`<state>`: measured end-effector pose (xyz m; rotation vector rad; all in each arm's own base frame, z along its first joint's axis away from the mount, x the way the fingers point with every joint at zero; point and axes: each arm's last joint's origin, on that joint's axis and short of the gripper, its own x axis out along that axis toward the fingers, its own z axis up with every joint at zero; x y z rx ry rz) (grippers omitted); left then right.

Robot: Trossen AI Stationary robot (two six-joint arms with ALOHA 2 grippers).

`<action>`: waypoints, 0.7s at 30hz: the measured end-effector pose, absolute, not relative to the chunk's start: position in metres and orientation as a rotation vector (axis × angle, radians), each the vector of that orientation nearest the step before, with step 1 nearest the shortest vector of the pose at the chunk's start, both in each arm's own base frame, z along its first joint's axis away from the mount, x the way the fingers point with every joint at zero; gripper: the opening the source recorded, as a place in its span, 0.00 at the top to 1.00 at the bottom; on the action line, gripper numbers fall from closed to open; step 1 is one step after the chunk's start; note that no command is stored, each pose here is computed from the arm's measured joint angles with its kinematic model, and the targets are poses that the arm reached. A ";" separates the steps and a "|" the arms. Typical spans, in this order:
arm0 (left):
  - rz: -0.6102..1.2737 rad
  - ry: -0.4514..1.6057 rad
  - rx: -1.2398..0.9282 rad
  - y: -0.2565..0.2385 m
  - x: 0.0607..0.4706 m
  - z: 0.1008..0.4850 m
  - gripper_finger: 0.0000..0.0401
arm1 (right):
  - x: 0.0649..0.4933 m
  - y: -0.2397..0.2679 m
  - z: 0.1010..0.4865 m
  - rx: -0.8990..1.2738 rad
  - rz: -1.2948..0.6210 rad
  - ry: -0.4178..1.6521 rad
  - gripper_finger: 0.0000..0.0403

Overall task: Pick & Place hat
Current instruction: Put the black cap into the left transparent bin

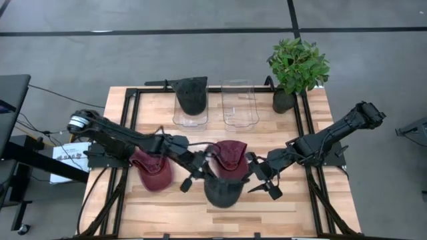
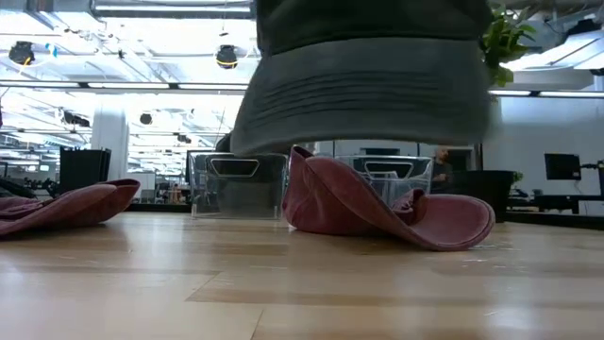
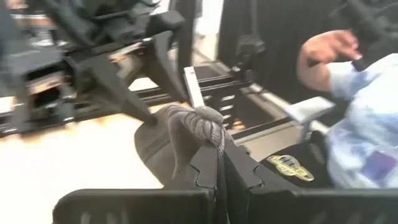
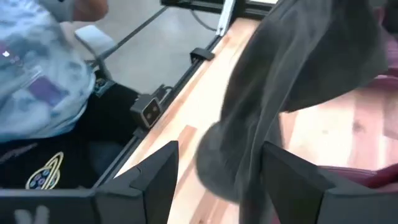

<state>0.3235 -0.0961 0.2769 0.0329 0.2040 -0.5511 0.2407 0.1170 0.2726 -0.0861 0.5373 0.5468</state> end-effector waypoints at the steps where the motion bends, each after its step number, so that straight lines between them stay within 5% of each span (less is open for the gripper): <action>1: -0.527 0.214 0.044 -0.094 0.318 0.282 0.98 | 0.239 0.116 0.274 -0.084 0.534 0.539 0.47; 21: -0.206 0.293 0.203 -0.034 0.257 0.330 0.98 | 0.220 0.130 0.274 -0.120 0.276 0.570 0.47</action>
